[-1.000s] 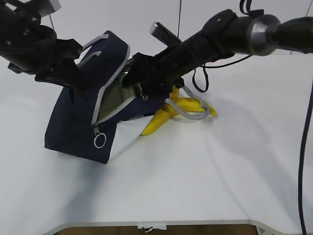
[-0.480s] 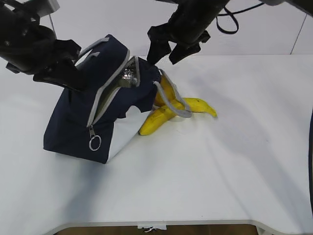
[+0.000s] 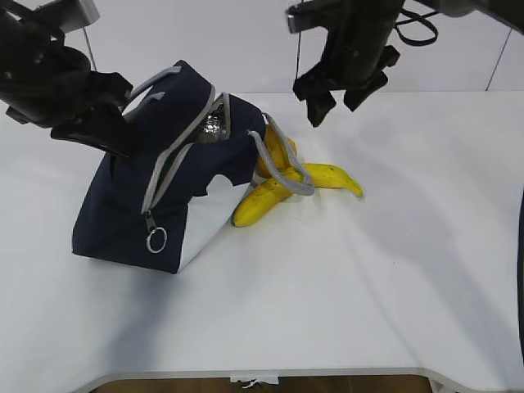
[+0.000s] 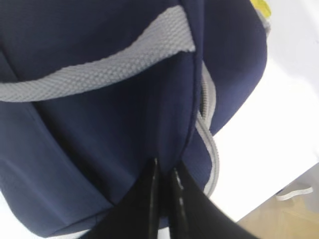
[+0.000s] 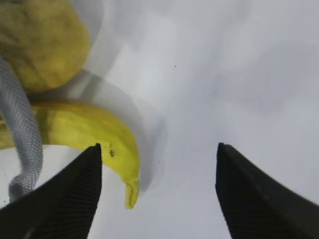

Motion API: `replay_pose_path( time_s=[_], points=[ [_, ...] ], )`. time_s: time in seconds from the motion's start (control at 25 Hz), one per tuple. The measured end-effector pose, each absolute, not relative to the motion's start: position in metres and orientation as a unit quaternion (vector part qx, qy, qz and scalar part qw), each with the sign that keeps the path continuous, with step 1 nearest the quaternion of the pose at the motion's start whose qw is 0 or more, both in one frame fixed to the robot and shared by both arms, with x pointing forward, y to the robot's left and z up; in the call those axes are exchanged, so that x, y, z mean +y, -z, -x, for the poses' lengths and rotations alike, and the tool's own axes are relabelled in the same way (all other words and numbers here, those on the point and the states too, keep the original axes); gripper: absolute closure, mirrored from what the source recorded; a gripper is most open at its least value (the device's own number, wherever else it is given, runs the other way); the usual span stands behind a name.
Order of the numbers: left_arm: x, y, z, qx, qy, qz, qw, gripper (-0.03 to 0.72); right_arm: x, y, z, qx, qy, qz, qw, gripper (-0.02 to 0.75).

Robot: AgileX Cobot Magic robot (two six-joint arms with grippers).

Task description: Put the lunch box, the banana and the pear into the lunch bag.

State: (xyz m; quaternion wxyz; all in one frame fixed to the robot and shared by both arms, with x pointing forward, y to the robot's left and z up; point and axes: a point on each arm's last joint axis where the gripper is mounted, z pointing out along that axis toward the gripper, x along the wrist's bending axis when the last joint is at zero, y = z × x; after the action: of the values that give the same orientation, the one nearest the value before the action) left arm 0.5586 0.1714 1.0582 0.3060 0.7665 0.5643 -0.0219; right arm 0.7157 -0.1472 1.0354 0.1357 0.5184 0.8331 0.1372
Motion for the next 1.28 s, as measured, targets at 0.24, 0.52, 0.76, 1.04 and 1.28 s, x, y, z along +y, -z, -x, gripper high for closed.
replay_pose_path(
  time_s=[0.24, 0.52, 0.76, 1.04, 1.28],
  points=[
    [0.172, -1.058, -0.558, 0.564, 0.021, -0.767, 0.305, 0.690, -0.157, -1.017, -0.715, 0.849, -0.076, -0.500, 0.155, 0.190],
    [0.172, -1.058, -0.558, 0.562, 0.023, -0.770, 0.300, 0.690, -0.151, -1.015, -0.714, 0.907, -0.078, -0.390, 0.141, 0.191],
    [0.176, -1.054, -0.555, 0.552, 0.016, -0.789, 0.270, 0.690, -0.151, -1.015, -0.713, 0.930, -0.072, -0.332, 0.143, 0.192],
    [0.177, -1.054, -0.555, 0.549, 0.013, -0.793, 0.262, 0.690, -0.146, -1.001, -0.708, 0.956, -0.075, -0.263, 0.108, 0.192],
    [0.178, -1.054, -0.554, 0.549, 0.012, -0.795, 0.260, 0.690, -0.145, -0.990, -0.707, 0.961, -0.075, -0.251, 0.091, 0.192]
  ],
)
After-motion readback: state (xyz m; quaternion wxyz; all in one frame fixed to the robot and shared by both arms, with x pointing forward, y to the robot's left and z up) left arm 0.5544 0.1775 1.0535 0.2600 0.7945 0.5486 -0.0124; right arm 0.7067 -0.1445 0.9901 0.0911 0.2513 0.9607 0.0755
